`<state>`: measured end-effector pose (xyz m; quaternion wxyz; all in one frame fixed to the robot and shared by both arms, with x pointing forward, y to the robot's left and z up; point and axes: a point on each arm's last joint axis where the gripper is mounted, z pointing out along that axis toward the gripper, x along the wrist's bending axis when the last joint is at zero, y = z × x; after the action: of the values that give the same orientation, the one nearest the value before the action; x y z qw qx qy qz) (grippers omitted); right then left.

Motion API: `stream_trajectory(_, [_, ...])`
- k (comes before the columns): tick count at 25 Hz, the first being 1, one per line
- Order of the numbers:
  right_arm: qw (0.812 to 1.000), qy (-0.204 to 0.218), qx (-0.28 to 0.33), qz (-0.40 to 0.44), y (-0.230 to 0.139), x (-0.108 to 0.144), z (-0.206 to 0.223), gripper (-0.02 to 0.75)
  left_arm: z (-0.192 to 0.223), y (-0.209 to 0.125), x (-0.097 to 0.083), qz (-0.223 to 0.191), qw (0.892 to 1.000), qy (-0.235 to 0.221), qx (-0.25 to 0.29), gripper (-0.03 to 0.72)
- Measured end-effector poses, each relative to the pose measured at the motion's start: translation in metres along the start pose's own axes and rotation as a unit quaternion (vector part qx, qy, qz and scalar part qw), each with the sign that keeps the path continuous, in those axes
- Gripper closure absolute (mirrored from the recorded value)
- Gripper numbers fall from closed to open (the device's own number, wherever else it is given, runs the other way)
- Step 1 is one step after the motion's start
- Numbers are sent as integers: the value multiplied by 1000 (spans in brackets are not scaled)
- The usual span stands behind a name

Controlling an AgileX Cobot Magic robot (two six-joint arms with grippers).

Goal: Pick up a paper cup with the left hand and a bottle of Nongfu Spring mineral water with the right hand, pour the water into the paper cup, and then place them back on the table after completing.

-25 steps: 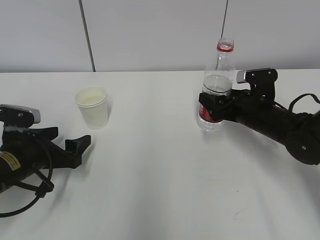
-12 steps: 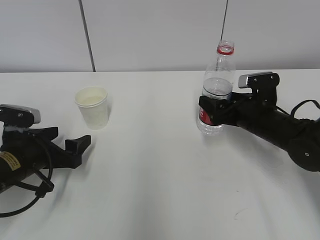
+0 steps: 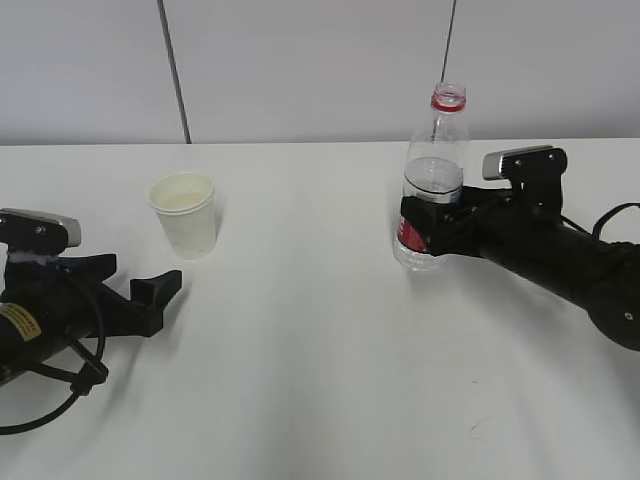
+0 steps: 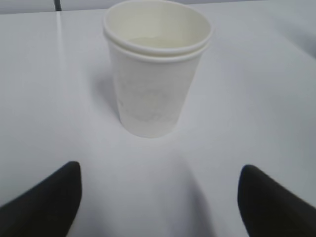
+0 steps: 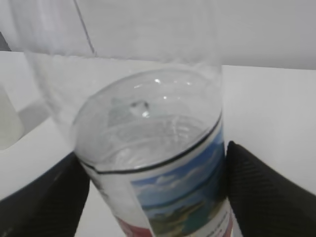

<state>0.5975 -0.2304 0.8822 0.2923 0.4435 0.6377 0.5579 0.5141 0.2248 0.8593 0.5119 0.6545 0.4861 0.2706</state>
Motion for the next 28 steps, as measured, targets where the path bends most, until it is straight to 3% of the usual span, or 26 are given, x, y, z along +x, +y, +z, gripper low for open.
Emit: stream_trajectory(28, [997, -51, 55, -9, 3, 20, -74, 110, -8, 0, -6, 11, 1000, -23, 6, 104])
